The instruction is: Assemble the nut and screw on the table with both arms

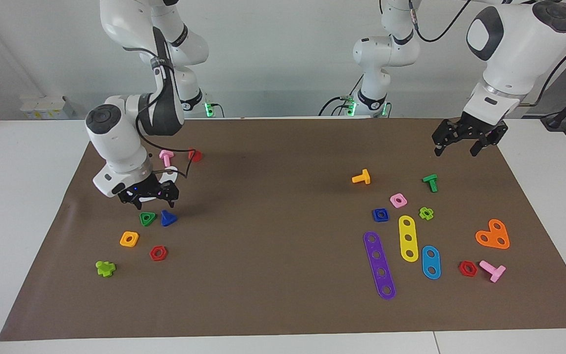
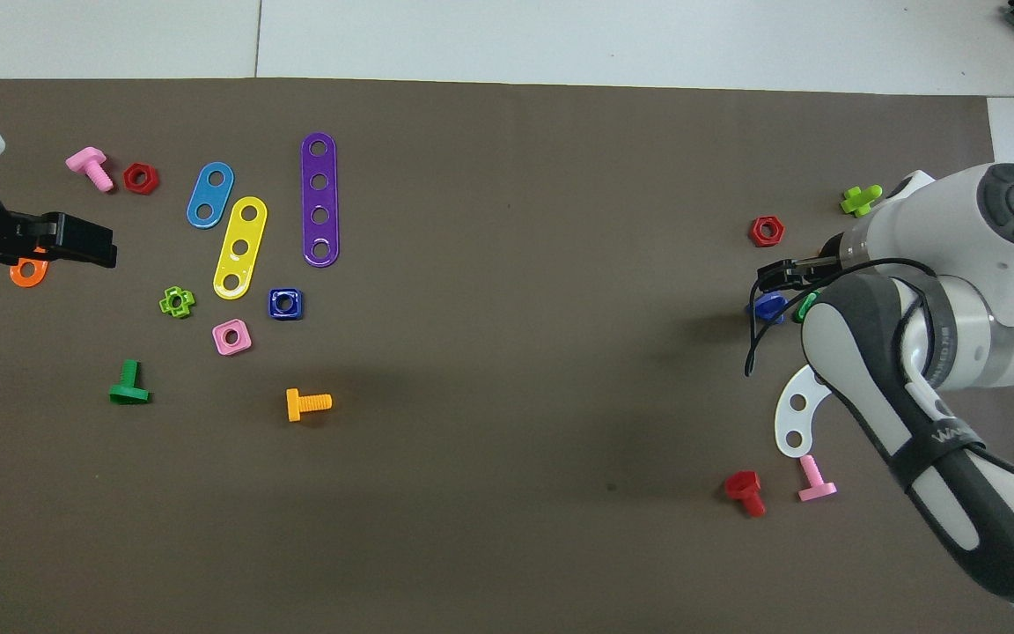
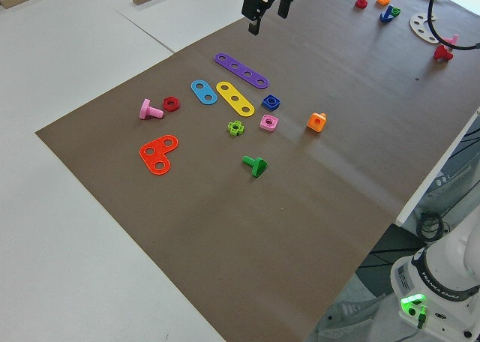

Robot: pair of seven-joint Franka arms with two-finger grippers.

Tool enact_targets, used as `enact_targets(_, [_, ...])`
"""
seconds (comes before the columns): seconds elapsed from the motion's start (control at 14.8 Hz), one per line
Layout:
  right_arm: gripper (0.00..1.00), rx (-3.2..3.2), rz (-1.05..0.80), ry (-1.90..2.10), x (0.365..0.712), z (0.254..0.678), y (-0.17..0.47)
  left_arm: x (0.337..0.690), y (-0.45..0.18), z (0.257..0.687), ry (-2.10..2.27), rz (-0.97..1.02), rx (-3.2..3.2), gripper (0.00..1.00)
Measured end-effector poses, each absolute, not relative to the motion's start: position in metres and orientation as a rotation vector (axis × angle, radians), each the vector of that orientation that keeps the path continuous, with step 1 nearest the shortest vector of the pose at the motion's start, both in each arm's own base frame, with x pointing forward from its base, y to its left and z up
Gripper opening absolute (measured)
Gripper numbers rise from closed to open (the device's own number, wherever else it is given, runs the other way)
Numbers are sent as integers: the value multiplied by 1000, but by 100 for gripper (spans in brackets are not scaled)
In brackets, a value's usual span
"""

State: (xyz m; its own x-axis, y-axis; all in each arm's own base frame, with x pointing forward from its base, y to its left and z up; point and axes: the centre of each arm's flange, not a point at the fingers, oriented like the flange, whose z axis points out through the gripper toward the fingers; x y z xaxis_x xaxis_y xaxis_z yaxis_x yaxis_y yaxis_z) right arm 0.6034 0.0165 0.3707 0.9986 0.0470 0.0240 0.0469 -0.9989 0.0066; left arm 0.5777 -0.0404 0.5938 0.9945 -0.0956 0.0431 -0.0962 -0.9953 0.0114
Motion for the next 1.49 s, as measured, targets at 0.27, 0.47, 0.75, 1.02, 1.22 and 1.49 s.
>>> enact_targets(0.27, [89,3131,65,121,594,341,16,577,-45,594,-163,66,3123,100])
enact_targets(0.47, [74,3131,63,125,589,333,17,575,-47,591,-168,52,3123,100])
enact_targets(0.75, [63,3131,64,125,588,326,16,568,-57,587,-197,6,3122,100])
enact_targets(1.02, [59,3131,45,124,585,320,15,565,-62,589,-211,-8,3121,100])
enact_targets(1.22, [51,3131,36,124,585,317,15,564,-63,583,-214,-17,3121,100])
enact_targets(1.49, [47,3130,33,122,585,313,14,559,-62,578,-214,-31,3121,100])
